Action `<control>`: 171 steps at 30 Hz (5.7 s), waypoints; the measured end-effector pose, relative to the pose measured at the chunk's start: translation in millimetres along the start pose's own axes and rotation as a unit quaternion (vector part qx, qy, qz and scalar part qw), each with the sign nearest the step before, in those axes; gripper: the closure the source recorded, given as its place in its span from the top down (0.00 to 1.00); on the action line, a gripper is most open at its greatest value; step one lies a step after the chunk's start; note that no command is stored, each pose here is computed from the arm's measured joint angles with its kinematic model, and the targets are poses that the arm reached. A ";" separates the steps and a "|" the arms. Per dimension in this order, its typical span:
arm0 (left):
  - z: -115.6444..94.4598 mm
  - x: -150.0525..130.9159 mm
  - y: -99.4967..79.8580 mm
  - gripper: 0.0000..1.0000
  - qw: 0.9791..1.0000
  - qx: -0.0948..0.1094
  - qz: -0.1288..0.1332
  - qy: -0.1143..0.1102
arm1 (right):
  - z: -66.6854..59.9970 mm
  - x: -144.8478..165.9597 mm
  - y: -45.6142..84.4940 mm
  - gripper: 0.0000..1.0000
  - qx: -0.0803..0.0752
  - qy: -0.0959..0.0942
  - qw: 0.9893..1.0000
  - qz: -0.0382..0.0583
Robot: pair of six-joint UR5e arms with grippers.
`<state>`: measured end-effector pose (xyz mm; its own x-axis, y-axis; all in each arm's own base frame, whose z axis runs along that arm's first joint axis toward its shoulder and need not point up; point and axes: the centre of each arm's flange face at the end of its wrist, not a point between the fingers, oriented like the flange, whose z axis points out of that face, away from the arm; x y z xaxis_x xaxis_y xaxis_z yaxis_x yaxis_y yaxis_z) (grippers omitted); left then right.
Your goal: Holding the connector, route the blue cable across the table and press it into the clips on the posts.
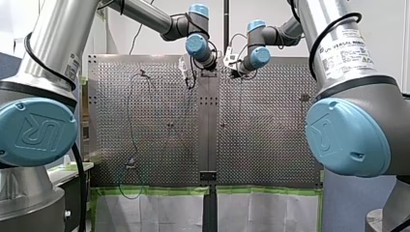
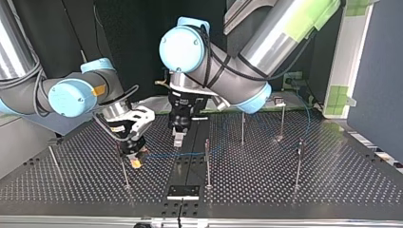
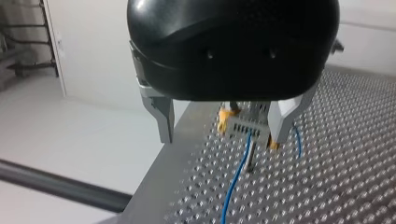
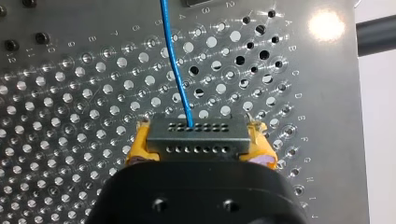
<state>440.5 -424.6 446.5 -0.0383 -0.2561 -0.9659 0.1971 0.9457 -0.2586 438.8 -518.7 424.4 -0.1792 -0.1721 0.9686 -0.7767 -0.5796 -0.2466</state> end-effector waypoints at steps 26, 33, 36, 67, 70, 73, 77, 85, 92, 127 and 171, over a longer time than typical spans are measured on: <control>75.5 19.9 9.6 1.00 0.999 -0.041 -0.007 -0.029 | 0.2 0.1 0.2 0.00 0.000 0.000 1.000 0.001; 90.9 17.5 10.8 1.00 0.998 -0.044 -0.014 -0.046 | 0.3 0.5 1.6 0.00 -0.001 0.001 1.000 0.001; 93.6 16.3 12.9 1.00 0.998 -0.043 -0.015 -0.049 | 0.4 0.7 2.0 0.00 -0.001 0.001 1.000 0.001; 82.6 39.5 25.5 0.00 0.998 -0.056 0.006 0.004 | -0.3 -0.6 0.9 0.00 0.001 -0.002 1.000 0.006; 75.7 48.5 27.4 0.00 0.997 -0.068 0.014 0.018 | -1.4 -2.6 -0.6 0.00 0.001 -0.006 1.000 0.007; 68.8 58.5 29.8 0.00 0.996 -0.078 0.022 0.031 | -4.0 -6.6 -1.5 0.00 0.001 -0.012 1.000 0.008; 61.1 73.9 32.6 0.00 0.995 -0.084 0.030 0.044 | -10.5 -9.9 -4.4 0.00 0.001 -0.018 1.000 0.009; 47.1 98.2 31.0 0.00 0.994 -0.085 0.037 0.055 | -25.5 -19.9 -0.8 0.00 -0.005 -0.031 0.999 0.012; 35.5 121.0 30.2 0.00 0.994 -0.080 0.037 0.059 | -34.1 -44.1 1.6 0.00 -0.010 -0.056 0.998 0.013; 24.0 228.5 48.7 0.00 0.996 -0.034 0.031 0.071 | -80.2 -160.3 38.8 0.00 -0.063 -0.127 0.990 0.011; 37.4 278.4 68.2 0.00 0.997 -0.009 0.017 0.077 | -80.7 -209.9 93.6 0.00 -0.092 -0.138 0.986 0.025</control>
<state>479.9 -438.9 160.5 -0.1829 -0.1918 -0.9642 0.1837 0.9568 -0.2252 355.0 -472.5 200.4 -0.0683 -0.4212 0.9044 -0.8719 -0.4155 -0.2594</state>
